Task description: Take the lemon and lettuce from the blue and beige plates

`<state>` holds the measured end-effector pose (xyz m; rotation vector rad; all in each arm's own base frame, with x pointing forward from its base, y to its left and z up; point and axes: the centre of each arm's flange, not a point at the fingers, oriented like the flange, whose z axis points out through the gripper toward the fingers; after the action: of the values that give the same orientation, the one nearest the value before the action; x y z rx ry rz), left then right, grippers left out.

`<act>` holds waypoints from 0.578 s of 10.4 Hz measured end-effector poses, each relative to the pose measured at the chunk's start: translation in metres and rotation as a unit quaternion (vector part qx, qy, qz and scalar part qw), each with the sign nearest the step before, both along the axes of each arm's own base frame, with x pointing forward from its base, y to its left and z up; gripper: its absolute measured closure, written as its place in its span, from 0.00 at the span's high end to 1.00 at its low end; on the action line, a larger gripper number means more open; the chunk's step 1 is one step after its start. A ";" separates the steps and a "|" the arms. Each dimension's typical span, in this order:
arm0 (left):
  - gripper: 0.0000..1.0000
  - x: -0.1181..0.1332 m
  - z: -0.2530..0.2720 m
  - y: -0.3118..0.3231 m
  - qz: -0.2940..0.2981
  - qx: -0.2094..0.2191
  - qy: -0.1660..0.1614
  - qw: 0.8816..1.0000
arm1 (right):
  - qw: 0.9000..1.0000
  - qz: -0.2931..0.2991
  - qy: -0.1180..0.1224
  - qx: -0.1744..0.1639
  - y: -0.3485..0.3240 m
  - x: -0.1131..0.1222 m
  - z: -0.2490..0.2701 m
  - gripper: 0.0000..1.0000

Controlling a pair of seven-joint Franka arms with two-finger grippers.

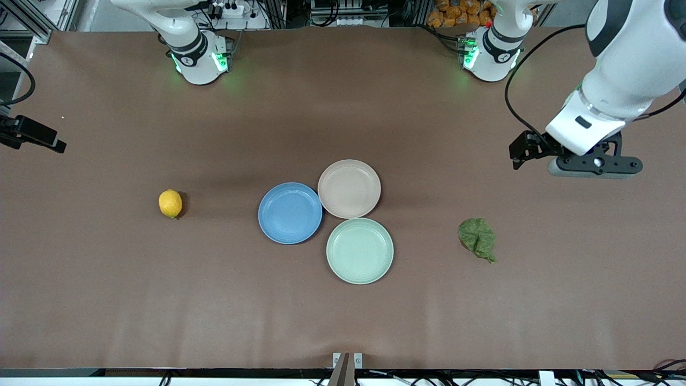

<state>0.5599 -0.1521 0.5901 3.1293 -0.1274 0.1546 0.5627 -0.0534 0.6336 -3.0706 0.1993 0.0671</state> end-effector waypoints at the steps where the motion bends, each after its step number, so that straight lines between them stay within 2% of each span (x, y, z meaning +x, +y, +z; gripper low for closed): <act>1: 1.00 -0.006 0.009 0.000 0.000 0.000 -0.002 1.000 | 1.000 0.001 -0.001 0.000 0.001 -0.001 0.001 1.00; 4: 1.00 -0.033 0.031 0.009 -0.010 0.009 0.030 0.999 | 1.000 0.000 -0.008 -0.001 0.000 -0.003 0.007 1.00; 6: 1.00 -0.044 0.039 0.021 -0.010 0.011 0.046 0.999 | 1.000 0.006 -0.009 -0.015 0.004 -0.002 0.007 1.00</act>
<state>0.5156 -0.1316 0.6291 3.1484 -0.1618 0.0089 0.5610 -0.0496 0.6407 -3.1006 0.1828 0.0359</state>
